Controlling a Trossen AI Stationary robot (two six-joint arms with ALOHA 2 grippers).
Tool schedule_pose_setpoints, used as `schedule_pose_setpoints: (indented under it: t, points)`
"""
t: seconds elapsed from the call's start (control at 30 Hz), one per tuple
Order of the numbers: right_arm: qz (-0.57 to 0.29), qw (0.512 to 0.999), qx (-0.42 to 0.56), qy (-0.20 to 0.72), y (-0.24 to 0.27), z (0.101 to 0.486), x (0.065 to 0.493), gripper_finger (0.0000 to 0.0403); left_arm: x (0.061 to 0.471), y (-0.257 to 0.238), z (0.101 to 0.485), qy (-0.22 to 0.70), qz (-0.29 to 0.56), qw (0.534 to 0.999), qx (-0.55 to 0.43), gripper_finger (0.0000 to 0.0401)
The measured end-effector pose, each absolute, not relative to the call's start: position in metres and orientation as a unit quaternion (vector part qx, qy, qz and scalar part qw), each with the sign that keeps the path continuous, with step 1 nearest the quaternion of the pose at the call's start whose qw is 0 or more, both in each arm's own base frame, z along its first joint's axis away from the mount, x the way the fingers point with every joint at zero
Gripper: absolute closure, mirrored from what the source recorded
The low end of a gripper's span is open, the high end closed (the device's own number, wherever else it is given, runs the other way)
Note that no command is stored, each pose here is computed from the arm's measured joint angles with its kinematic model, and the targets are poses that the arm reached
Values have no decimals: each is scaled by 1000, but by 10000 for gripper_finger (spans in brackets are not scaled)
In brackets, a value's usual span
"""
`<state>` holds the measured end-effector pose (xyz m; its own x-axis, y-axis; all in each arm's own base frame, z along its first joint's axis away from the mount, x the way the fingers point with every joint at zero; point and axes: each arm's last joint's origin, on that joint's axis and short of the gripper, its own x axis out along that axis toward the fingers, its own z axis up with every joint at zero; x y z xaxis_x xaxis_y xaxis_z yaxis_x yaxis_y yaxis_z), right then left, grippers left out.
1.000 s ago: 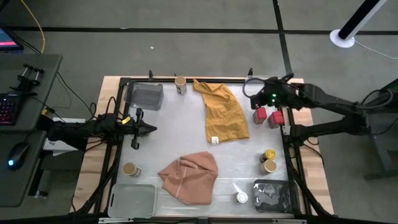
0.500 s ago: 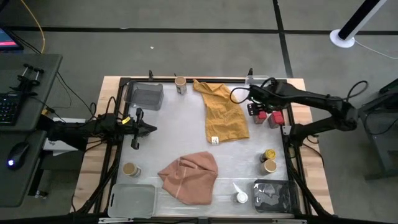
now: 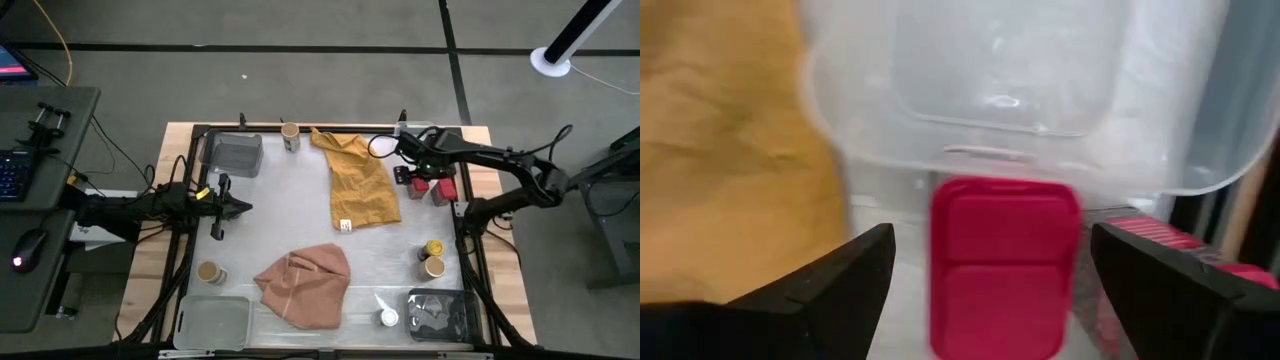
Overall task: Sort spices by type
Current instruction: Put the top right red seasoning bottle into the transparent bin
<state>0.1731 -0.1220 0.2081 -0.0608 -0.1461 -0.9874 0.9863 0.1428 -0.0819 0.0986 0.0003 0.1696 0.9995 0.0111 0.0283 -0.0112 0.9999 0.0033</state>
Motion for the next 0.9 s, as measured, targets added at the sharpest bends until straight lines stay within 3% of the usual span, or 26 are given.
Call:
schedule_pose_setpoints:
  t: [0.37, 0.47, 0.57, 0.63, 0.7, 0.9]
  points:
    - [-486, 528, 398, 571, -130, 184, 183, 75, 99, 0, 170, -15, 5, 1000, 2, 400]
    - [-477, 528, 390, 585, -128, 184, 183, 107, 99, 0, 170, -15, 6, 1000, 2, 400]
    - [-471, 529, 384, 593, -123, 189, 180, 166, 99, 0, 170, -16, 5, 1000, 2, 400]
    - [-467, 532, 378, 596, -118, 199, 178, 198, 99, 0, 170, -16, 5, 1000, 2, 400]
    - [-460, 543, 373, 595, -112, 217, 176, 197, 99, 0, 170, -16, 6, 1000, 2, 400]
    - [-449, 648, 377, 485, -101, 305, 177, 197, 99, 0, 170, -16, 5, 1000, 2, 400]
